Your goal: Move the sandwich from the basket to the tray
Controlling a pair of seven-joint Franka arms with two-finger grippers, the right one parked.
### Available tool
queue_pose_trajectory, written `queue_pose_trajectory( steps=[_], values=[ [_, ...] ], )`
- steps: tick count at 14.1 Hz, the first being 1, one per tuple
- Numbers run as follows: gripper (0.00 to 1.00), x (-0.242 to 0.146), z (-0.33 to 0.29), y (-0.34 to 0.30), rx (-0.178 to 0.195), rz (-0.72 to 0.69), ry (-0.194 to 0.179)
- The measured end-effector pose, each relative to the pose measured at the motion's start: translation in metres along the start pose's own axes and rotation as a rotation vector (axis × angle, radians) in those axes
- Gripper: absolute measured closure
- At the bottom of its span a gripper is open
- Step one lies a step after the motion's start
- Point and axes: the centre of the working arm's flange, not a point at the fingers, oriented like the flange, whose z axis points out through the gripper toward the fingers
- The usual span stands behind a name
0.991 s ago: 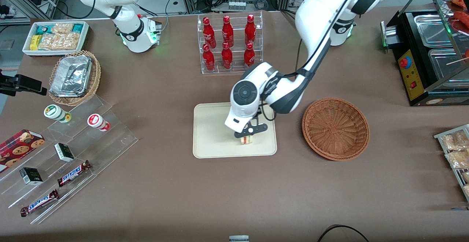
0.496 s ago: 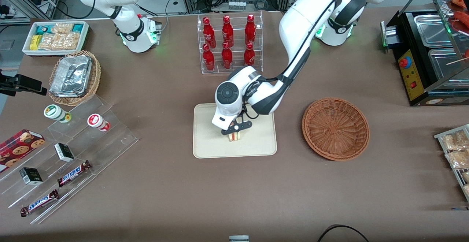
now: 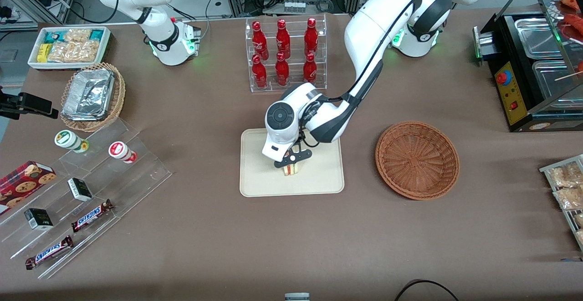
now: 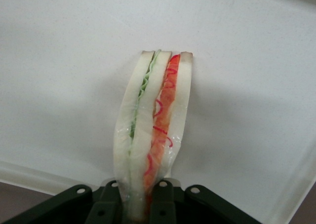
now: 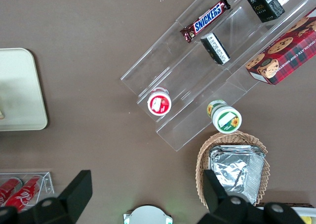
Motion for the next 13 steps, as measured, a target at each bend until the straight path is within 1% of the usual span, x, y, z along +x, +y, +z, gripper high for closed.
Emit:
queue_pose_trajectory(
  steps=[2, 4, 6, 7, 8, 10, 12, 13],
  values=[
    [0.59, 0.001, -0.001, 0.000, 0.011, 0.015, 0.029],
    [0.37, 0.002, -0.007, 0.002, 0.007, 0.020, 0.042],
    [0.20, 0.002, -0.028, 0.004, -0.006, 0.019, 0.053],
    [0.08, 0.002, -0.044, 0.004, -0.019, 0.019, 0.063],
    [0.01, 0.003, -0.064, 0.004, -0.034, 0.017, 0.075],
    [0.00, 0.006, -0.100, -0.004, -0.036, 0.006, 0.092],
    [0.00, 0.017, -0.132, -0.019, -0.020, -0.010, 0.102],
    [0.00, 0.023, -0.149, -0.027, -0.015, -0.016, 0.115]
  ],
)
